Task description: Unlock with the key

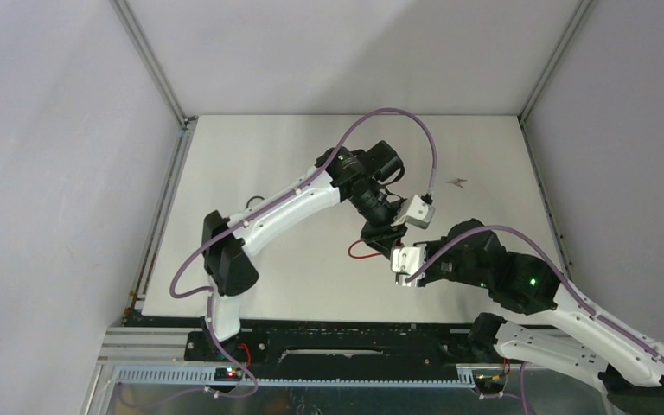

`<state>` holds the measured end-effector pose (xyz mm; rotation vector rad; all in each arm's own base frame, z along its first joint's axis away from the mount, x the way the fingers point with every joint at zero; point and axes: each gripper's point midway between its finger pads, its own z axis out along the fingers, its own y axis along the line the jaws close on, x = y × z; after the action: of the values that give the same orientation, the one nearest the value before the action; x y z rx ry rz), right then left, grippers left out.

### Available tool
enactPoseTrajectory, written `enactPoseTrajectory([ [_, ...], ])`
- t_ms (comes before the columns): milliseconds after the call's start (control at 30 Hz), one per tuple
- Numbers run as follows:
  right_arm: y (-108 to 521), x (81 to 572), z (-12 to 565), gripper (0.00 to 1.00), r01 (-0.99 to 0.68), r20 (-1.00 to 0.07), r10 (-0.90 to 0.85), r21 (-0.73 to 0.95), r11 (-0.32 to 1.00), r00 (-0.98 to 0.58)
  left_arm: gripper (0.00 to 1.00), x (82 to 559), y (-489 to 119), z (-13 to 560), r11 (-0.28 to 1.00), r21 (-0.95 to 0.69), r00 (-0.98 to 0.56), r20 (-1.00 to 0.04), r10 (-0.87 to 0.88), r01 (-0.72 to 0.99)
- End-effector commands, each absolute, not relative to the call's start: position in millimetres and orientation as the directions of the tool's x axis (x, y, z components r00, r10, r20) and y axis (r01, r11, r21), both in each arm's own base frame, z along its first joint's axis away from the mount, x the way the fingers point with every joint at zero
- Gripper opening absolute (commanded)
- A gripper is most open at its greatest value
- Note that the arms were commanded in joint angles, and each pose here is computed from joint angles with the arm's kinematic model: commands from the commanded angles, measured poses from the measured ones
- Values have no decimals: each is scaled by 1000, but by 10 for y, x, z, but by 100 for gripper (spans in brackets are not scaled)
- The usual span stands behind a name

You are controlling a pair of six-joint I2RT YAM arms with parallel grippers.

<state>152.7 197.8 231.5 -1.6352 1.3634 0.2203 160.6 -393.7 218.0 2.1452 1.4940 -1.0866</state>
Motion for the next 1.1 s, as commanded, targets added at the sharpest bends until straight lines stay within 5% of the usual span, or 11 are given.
enactPoseTrajectory([
  [0,1975,1527,2725,0,-766,-662,-585,-634,105,468,0,1611,-3747,2285,-423,-175,162,-744,648,889],
  [267,1848,1590,2675,0,-653,-515,-647,-757,33,563,0,1404,-3662,2288,-493,-334,103,-738,667,803],
  [567,1786,1554,2752,0,-614,-486,-645,-789,33,589,0,1537,-3688,2254,-465,-337,71,-743,665,819],
  [1067,1982,1251,2804,0,-701,-617,-491,-713,18,615,0,1465,-3717,2401,-521,-320,75,-795,603,791],
])
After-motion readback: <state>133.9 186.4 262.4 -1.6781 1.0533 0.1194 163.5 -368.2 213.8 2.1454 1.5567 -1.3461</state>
